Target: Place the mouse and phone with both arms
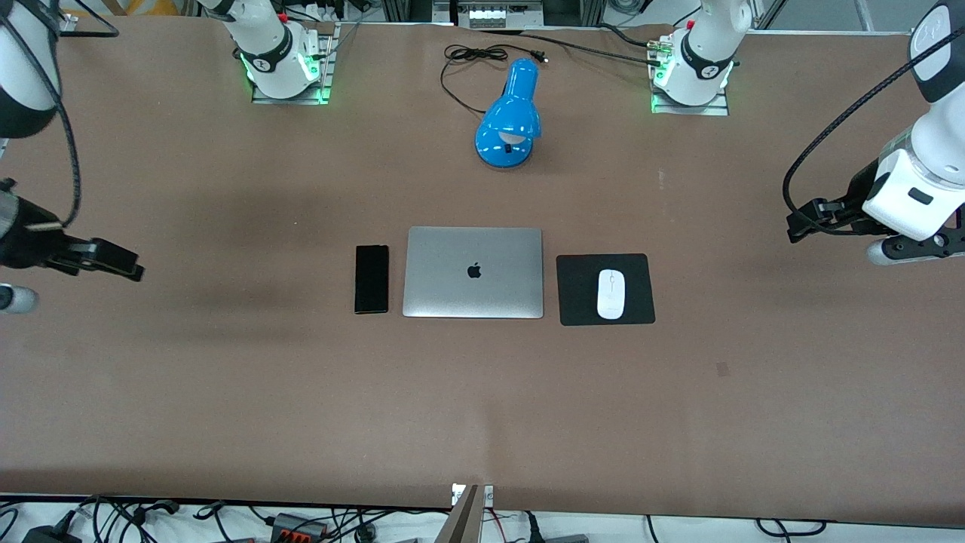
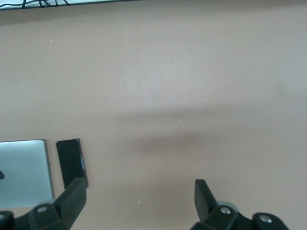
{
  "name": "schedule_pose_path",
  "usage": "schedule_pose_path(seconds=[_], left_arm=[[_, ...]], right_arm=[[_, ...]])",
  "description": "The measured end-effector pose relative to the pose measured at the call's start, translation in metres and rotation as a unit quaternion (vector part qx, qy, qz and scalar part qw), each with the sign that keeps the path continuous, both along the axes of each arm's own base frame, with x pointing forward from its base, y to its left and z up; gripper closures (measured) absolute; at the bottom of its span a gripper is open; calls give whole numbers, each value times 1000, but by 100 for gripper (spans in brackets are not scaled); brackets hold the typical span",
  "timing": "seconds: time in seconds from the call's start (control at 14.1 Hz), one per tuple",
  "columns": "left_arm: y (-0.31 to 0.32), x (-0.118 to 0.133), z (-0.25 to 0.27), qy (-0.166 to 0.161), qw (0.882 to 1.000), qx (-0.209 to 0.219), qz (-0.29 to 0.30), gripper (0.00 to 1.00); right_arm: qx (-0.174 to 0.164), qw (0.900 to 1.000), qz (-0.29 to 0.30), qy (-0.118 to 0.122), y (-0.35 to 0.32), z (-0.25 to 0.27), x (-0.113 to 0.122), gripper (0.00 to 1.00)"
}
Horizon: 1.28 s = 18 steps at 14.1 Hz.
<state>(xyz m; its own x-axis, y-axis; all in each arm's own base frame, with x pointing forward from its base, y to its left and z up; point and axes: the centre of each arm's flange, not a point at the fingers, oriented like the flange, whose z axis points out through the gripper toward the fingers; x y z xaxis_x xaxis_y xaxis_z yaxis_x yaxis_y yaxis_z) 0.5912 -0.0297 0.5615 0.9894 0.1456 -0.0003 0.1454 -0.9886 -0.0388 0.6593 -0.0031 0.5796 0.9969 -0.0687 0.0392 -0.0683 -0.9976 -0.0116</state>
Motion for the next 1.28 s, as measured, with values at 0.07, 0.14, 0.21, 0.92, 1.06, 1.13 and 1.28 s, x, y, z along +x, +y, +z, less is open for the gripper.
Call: schedule_pose_path(seconds=[0.07,0.14,0.21,0.92,1.06,1.13,1.28], left_arm=[[-1,0,0,-1,1000,0,-2,0],[-4,0,1,-4,1000,0,-4,0],[-6,1,1,-6,1000,-1,-6,0],[-29,-8,3,-5,1000,-3,-25,0],[-29,-8,4,-6,999,-3,-41,0],[-29,-9,5,-6,998,-5,-60,0],[-32,-9,7,-6,997,-20,-77,0]], right_arm=[[-4,1000,11,-2,-11,3,-1,0],[-7,1000,19,-3,-19,4,-2,0],[-9,1000,21,-3,-26,5,-2,0],[-15,999,26,-16,-31,-9,-62,0],[-14,999,26,-14,-31,-6,-71,0],[-14,999,26,-13,-30,-4,-73,0],[-13,1000,27,0,-30,-5,-77,0]])
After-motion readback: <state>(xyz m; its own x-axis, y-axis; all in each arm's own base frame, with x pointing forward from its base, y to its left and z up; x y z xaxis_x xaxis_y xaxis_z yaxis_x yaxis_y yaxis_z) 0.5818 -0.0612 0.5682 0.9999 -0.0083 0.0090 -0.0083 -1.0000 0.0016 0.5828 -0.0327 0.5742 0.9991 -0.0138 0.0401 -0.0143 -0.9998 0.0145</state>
